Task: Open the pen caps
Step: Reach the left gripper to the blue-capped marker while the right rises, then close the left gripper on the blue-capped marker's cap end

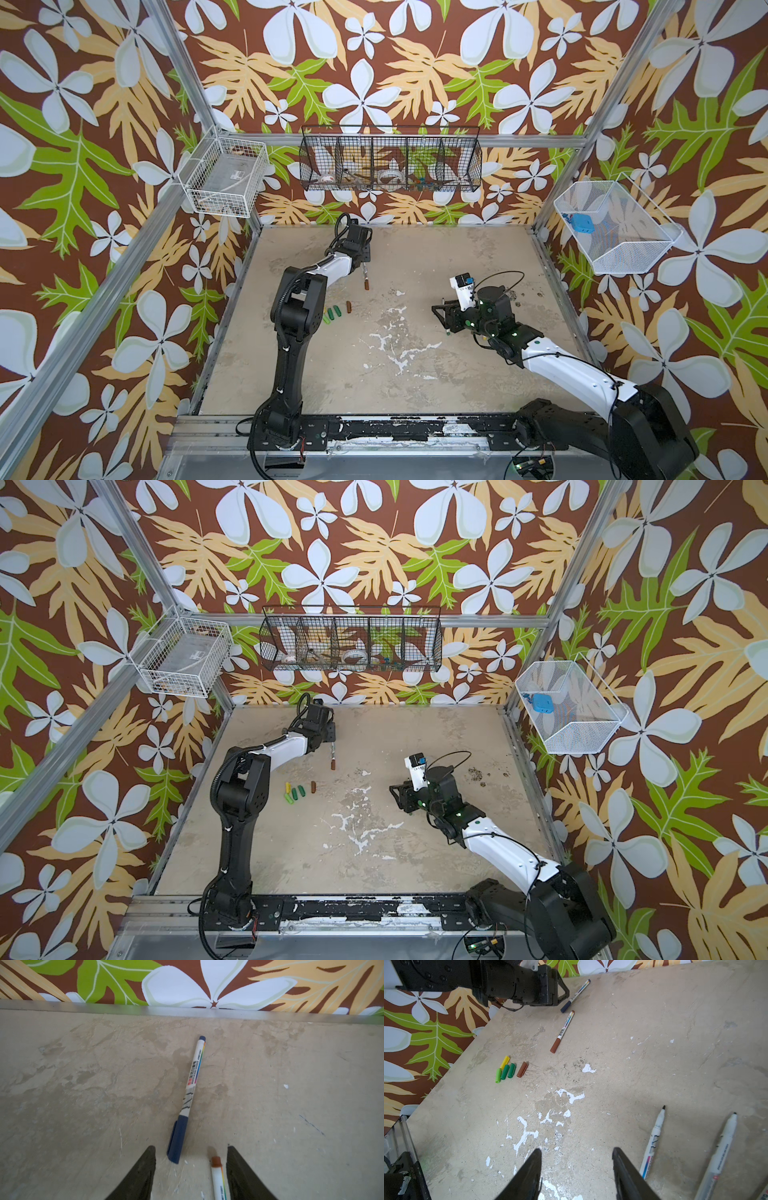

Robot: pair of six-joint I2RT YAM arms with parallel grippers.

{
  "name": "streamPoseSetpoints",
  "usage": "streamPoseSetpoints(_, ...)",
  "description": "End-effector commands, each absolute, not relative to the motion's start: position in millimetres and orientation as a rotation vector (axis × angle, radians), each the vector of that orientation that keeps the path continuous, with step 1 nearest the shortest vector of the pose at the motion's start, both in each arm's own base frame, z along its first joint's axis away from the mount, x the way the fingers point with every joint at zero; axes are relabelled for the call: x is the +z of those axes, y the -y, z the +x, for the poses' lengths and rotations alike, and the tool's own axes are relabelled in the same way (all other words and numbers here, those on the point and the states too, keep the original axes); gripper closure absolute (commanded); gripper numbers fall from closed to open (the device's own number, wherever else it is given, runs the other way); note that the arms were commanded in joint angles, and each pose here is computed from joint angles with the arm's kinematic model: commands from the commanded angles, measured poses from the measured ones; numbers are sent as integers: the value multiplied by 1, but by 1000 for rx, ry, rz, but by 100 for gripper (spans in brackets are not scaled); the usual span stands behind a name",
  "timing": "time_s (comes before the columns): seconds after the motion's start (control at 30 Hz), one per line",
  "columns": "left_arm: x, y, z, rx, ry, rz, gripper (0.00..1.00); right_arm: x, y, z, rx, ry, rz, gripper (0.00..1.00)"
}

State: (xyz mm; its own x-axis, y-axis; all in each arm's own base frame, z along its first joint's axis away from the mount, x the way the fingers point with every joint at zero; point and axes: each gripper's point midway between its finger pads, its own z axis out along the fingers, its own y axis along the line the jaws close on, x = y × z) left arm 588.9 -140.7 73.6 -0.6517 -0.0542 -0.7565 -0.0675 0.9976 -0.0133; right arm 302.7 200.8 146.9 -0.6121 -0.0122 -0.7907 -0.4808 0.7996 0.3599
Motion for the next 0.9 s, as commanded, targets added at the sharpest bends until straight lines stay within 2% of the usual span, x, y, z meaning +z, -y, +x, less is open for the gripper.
streamPoseSetpoints(0.0, 63, 130, 590, 85, -2336, -69, 45, 149, -207, 302, 751, -2141, -369, 46)
streamPoseSetpoints(0.13, 57, 132, 597, 57, -2348, -54, 51, 152, -209, 301, 778, -2129, -366, 45)
streamPoseSetpoints(0.53, 32, 136, 603, 52, -2388, -38, 60, 167, -207, 297, 790, -2070, -374, 45)
streamPoseSetpoints(0.77, 14, 136, 598, 58, -2429, -37, 75, 169, -206, 297, 781, -2064, -374, 45)
streamPoseSetpoints(0.87, 8, 134, 595, 57, -2440, -51, 77, 169, -206, 297, 774, -2070, -378, 45)
